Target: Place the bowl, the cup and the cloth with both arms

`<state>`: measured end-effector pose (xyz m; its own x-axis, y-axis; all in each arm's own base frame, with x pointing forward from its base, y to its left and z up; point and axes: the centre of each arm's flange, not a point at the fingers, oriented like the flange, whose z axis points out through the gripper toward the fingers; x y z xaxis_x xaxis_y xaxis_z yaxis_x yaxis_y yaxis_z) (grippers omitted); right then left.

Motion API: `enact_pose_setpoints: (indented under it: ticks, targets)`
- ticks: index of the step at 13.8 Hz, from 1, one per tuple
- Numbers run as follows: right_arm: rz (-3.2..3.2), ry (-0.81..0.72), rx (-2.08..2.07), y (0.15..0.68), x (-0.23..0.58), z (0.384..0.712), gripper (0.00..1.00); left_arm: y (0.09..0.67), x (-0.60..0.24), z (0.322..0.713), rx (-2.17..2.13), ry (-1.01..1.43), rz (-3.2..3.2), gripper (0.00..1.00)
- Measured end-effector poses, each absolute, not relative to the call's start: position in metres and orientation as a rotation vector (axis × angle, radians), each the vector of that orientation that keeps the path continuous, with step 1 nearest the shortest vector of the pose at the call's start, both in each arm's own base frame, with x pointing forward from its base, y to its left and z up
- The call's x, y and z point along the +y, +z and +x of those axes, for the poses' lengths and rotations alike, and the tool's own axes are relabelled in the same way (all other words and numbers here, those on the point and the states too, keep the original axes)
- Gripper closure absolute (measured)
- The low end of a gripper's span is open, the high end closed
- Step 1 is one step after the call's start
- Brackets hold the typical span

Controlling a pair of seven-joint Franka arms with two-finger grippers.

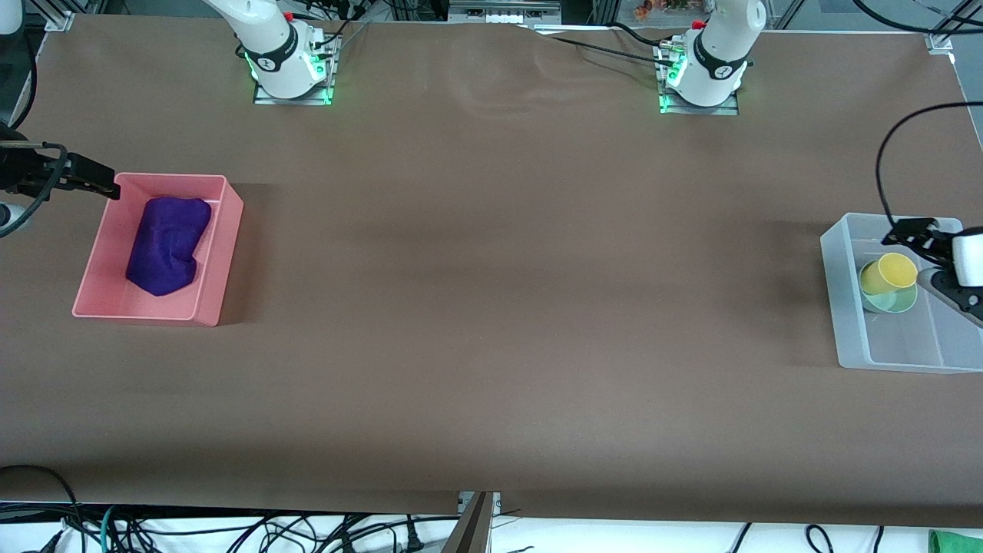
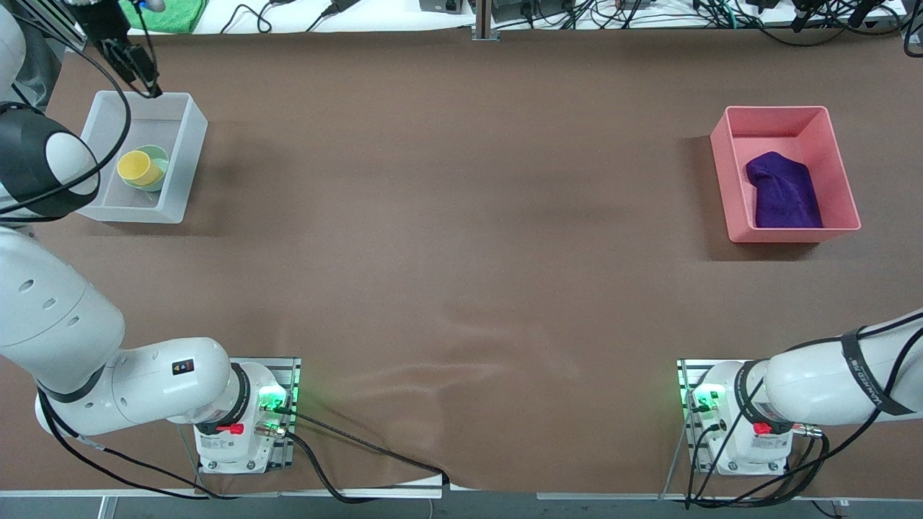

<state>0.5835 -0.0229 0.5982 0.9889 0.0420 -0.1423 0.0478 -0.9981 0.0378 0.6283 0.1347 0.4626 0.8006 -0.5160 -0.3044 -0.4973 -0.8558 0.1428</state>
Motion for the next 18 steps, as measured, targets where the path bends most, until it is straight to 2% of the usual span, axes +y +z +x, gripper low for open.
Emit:
enact_pose_setpoints:
  ticks: [4, 8, 10, 13, 16, 18]
  targets:
    - [3.092, -0.222, 0.070, 0.598, -0.023, 0.584, 0.00, 0.509, 0.056, 0.613, -0.646, -0.592, 3.010, 0.00]
    - [3.093, -0.222, 0.072, 0.598, -0.022, 0.584, 0.00, 0.548, -0.013, 0.599, -0.488, -0.517, 3.096, 0.00]
    - [3.101, -0.222, 0.073, 0.597, -0.021, 0.584, 0.00, 0.558, -0.026, 0.593, -0.392, -0.440, 3.107, 0.00]
    - [3.106, -0.222, 0.073, 0.597, -0.021, 0.584, 0.00, 0.560, -0.026, 0.581, -0.192, -0.157, 3.173, 0.00]
    - [3.106, -0.222, 0.074, 0.597, -0.020, 0.584, 0.00, 0.558, -0.034, 0.552, -0.042, -0.077, 3.185, 0.00]
    - [3.106, -0.222, 0.073, 0.597, -0.021, 0.584, 0.00, 0.557, -0.034, 0.547, -0.012, -0.060, 3.182, 0.00]
